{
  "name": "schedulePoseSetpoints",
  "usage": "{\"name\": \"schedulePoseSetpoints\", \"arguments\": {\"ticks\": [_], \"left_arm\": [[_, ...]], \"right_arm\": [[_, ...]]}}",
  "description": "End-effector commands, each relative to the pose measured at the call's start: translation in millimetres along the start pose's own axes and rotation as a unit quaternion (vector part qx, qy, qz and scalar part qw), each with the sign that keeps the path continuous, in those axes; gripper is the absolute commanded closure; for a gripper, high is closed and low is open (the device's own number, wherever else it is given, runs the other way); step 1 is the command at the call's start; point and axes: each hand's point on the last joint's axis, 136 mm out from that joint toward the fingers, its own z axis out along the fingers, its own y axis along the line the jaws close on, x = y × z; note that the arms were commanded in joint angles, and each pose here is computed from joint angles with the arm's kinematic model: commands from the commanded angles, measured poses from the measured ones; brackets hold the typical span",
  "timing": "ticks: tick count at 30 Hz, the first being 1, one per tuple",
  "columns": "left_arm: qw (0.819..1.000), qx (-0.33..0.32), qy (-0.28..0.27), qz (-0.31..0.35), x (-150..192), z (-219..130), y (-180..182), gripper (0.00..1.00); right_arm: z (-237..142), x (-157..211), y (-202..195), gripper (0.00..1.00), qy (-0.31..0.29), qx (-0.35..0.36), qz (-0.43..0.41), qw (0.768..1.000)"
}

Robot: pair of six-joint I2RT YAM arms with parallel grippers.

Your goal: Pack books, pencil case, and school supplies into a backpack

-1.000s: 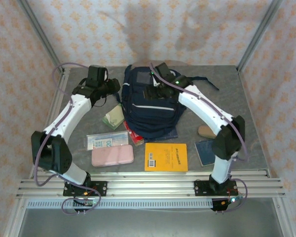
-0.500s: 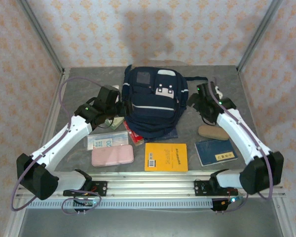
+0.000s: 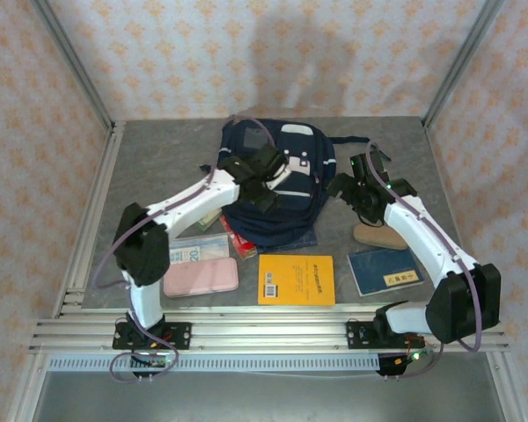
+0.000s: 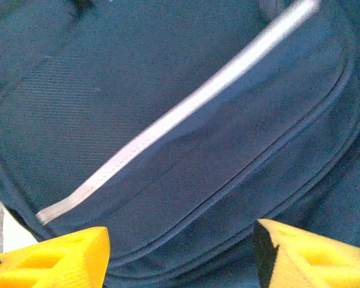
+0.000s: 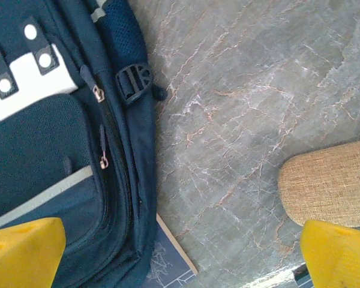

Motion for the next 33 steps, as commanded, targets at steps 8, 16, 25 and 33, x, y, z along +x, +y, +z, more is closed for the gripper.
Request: {"name": "schedulePoseSetpoints", "arguments": {"ticks": [8,16,25,33], "left_arm": [[0.985,-0.060,0.064,0.150,-14.6,45.0,10.7,0.33],[0.989,-0.042,0.095,0.104,-14.7,92.1,24.0,0.57],[0.999,0.034,0.009,-0.006,-57.7,76.9,18.7,1.00],[0.956,0.117,-0.143,-0.229,-107.7,10.4,65.2,1.00]], "right_arm": [[-8.4,15.7,7.3,0.00,0.005,-0.061,-0.036,0.997],[-8.5,16.9,17.3,0.05,0.013,-0.084,-0.040,0.996],[-2.4,15.4,30.5,0.19,0.023,-0.105,-0.032,0.994],[29.1,12.1,61.0,0.26,0.045,-0.141,0.043,0.988]]}}
